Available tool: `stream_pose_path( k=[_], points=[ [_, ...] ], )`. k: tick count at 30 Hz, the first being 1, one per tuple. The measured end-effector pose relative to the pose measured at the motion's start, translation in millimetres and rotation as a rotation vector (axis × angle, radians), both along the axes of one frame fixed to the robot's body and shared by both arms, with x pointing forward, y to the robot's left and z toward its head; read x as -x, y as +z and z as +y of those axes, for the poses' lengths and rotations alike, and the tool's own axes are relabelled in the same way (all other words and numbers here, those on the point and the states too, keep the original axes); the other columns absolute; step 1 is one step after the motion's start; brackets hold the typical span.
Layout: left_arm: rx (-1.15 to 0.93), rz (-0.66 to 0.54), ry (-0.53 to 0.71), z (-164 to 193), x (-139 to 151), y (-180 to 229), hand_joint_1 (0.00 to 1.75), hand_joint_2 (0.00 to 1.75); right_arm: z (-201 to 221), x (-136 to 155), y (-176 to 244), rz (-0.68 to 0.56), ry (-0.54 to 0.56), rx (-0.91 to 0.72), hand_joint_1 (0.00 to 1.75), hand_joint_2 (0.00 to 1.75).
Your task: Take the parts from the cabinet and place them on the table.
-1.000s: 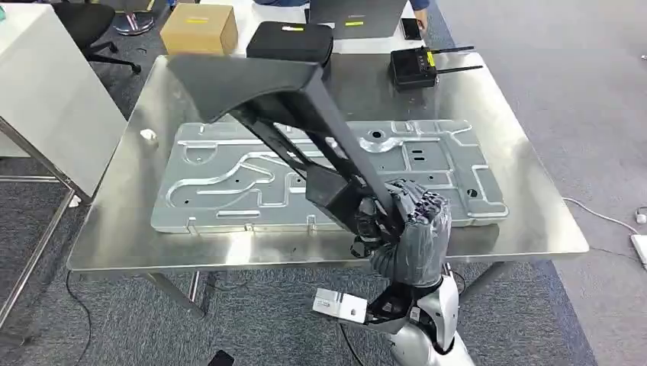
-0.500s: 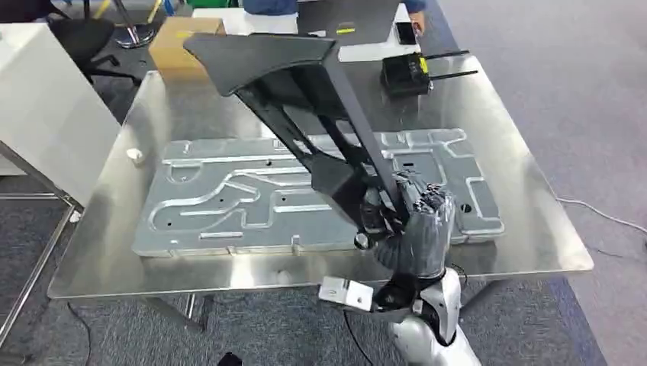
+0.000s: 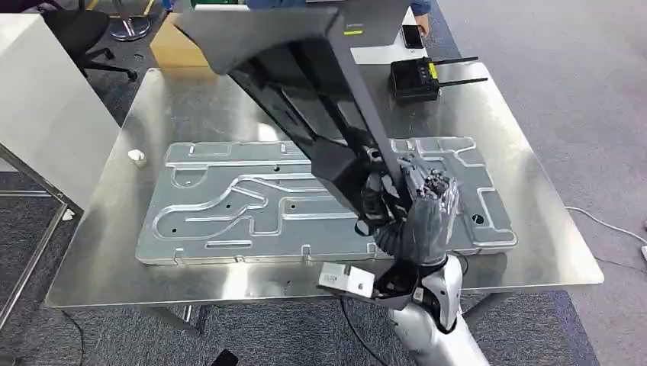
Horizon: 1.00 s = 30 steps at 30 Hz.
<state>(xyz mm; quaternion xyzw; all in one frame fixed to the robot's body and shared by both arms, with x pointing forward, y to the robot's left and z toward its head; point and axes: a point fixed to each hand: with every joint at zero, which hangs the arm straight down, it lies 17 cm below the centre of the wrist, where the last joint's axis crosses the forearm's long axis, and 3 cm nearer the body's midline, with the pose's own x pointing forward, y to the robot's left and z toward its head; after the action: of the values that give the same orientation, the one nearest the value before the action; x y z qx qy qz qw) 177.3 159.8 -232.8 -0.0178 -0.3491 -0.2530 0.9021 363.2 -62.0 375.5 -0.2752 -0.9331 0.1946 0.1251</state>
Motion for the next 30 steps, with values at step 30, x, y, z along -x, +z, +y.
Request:
stream_pose_path(
  k=[30],
  points=[
    [0.019, 0.01, -0.066, -14, -7, 4, 0.0, 1.75, 23, -63, 21, -0.058, -0.179, 0.228, 1.64, 1.75]
  ],
)
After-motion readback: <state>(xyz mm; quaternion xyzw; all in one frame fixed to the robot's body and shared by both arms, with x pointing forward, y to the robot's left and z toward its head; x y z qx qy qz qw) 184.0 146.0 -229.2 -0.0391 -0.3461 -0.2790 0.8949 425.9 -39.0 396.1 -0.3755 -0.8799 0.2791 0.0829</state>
